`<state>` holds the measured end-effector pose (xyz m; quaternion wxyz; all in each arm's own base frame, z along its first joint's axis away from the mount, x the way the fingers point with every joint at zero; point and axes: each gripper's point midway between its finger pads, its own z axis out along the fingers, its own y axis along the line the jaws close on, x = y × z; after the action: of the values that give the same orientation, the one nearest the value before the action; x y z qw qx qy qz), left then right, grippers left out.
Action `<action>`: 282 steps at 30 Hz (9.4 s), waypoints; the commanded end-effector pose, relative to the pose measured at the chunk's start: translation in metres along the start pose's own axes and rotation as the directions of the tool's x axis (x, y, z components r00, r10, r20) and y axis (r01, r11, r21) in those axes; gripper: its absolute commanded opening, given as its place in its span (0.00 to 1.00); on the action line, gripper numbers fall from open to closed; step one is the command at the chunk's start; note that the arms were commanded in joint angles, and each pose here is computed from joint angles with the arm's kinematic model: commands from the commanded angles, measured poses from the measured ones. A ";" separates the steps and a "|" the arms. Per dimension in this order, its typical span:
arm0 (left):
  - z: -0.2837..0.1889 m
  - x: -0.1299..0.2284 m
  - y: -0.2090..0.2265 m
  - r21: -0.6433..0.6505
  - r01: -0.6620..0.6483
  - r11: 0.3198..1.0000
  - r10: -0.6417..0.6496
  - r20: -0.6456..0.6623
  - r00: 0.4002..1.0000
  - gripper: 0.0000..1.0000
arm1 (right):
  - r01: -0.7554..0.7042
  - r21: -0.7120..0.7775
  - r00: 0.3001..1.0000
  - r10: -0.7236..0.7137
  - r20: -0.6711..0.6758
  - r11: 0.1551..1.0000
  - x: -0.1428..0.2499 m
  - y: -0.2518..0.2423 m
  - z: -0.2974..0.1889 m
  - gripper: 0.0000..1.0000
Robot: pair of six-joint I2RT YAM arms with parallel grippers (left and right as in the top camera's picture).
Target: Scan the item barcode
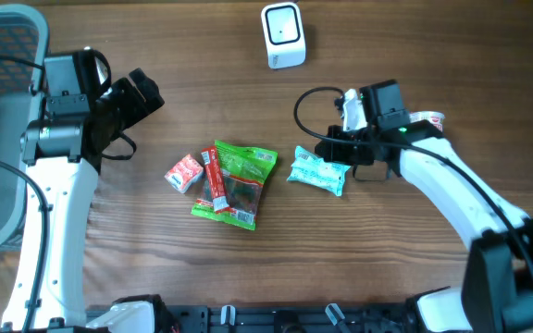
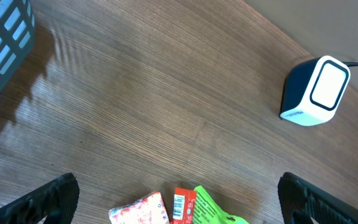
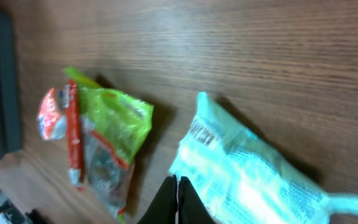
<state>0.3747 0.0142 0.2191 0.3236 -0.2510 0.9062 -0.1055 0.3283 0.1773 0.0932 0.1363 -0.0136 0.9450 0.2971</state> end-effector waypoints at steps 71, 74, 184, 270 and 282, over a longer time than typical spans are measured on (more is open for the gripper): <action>-0.001 -0.004 0.001 -0.006 -0.002 1.000 0.002 0.012 1.000 1.00 | 0.111 0.306 0.979 -0.051 -0.196 0.946 0.051 -0.067 -0.011 0.85; -0.001 -0.004 0.001 -0.007 -0.002 1.000 0.002 0.012 1.000 1.00 | 0.037 0.382 0.994 0.005 -0.108 0.923 0.052 -0.092 0.003 0.83; -0.001 -0.004 0.001 -0.007 -0.002 1.000 0.002 0.012 1.000 1.00 | 0.303 0.320 0.943 -0.234 -0.235 0.898 -0.071 -0.043 -0.043 0.54; -0.001 -0.004 0.001 -0.007 -0.002 1.000 0.002 0.012 1.000 1.00 | 0.757 -0.389 0.560 -0.828 -0.030 0.526 0.156 0.127 -0.165 0.04; -0.001 -0.004 0.001 -0.006 -0.002 1.000 0.002 0.012 1.000 1.00 | 0.598 0.080 0.800 -0.588 -0.118 0.798 0.072 0.077 -0.119 0.04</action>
<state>0.3750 0.0142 0.2187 0.3233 -0.2510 0.9063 -0.1054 0.1869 0.1863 0.2347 0.1995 -0.4105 0.8573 0.2382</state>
